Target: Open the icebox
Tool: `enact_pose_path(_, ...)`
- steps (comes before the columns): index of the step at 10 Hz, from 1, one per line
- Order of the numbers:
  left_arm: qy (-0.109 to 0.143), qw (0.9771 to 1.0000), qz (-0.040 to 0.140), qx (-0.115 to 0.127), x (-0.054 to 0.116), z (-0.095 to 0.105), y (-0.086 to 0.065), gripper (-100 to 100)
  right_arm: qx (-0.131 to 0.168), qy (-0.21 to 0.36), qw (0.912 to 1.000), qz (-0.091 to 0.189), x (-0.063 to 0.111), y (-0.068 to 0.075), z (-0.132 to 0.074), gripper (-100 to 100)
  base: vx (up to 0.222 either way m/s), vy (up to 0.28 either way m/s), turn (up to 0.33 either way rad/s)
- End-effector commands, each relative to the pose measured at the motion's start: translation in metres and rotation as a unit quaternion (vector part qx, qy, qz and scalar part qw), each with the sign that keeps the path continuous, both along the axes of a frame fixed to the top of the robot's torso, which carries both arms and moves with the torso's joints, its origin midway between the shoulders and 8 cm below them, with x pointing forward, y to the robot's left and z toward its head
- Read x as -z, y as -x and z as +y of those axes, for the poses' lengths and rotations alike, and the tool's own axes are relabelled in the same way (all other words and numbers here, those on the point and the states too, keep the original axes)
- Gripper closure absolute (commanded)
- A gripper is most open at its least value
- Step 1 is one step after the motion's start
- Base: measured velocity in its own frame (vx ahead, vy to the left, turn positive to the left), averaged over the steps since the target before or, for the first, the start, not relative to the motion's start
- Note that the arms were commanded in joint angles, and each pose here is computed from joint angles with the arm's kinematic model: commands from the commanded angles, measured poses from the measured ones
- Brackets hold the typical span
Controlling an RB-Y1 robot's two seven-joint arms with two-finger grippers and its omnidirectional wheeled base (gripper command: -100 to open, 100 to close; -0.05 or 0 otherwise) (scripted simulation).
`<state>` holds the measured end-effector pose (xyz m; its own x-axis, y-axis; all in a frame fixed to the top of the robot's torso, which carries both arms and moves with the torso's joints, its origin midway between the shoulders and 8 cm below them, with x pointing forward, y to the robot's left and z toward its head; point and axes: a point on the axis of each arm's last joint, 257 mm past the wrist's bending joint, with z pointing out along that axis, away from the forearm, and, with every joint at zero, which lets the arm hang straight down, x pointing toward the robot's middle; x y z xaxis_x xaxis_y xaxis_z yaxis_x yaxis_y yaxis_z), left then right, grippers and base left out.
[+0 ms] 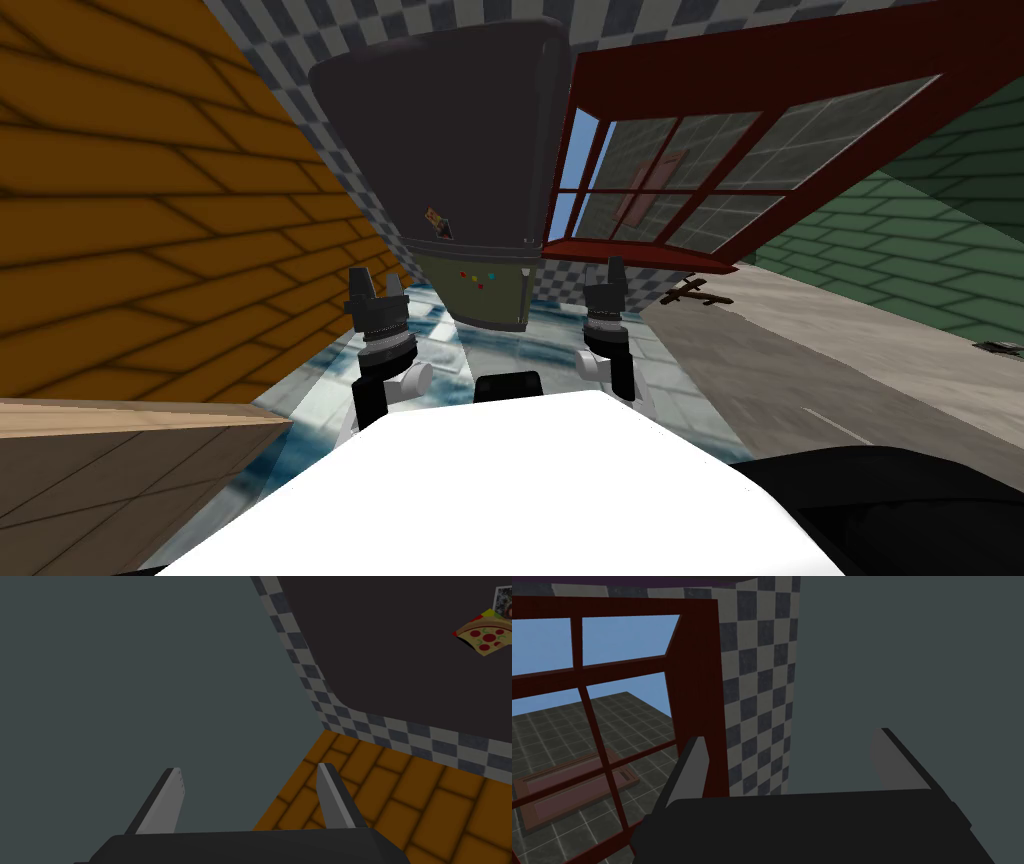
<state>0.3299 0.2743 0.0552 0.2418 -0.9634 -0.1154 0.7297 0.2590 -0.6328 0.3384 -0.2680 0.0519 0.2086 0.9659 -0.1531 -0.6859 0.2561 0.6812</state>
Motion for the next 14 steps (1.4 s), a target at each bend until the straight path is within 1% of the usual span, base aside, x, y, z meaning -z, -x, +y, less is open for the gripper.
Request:
enact_pose_path(1, 0.0, 1.0, 0.0, 0.0, 0.0, 0.0, 0.0, 0, 0.0, 0.0, 1.0, 0.0, 0.0, 0.0, 0.0, 0, 0.0, 0.0, 0.0)
enact_pose_path(9, 0.0, 1.0, 0.0, 0.0, 0.0, 0.0, 0.0, 0, 0.0, 0.0, 1.0, 0.0, 0.0, 0.0, 0.0, 0, 0.0, 0.0, 0.0)
enact_pose_path(10, -0.008, 0.9999, 0.001, 0.012, 0.0, -0.005, -0.003, -100, 0.0, 0.0, 1.0, 0.0, 0.0, 0.0, 0.0, 0, 0.017, -0.02, 0.018)
enact_pose_path(12, -0.02, 0.9991, 0.003, 0.037, 0.002, -0.014, -0.008, -100, 0.0, 0.0, 1.0, 0.0, 0.0, 0.0, 0.0, 0, 0.027, -0.066, 0.033)
enact_pose_path(14, -0.031, 0.9971, 0.005, 0.069, 0.003, -0.026, -0.014, -100, 0.0, 0.0, 1.0, 0.0, 0.0, 0.0, 0.0, 0, 0.048, -0.108, 0.043)
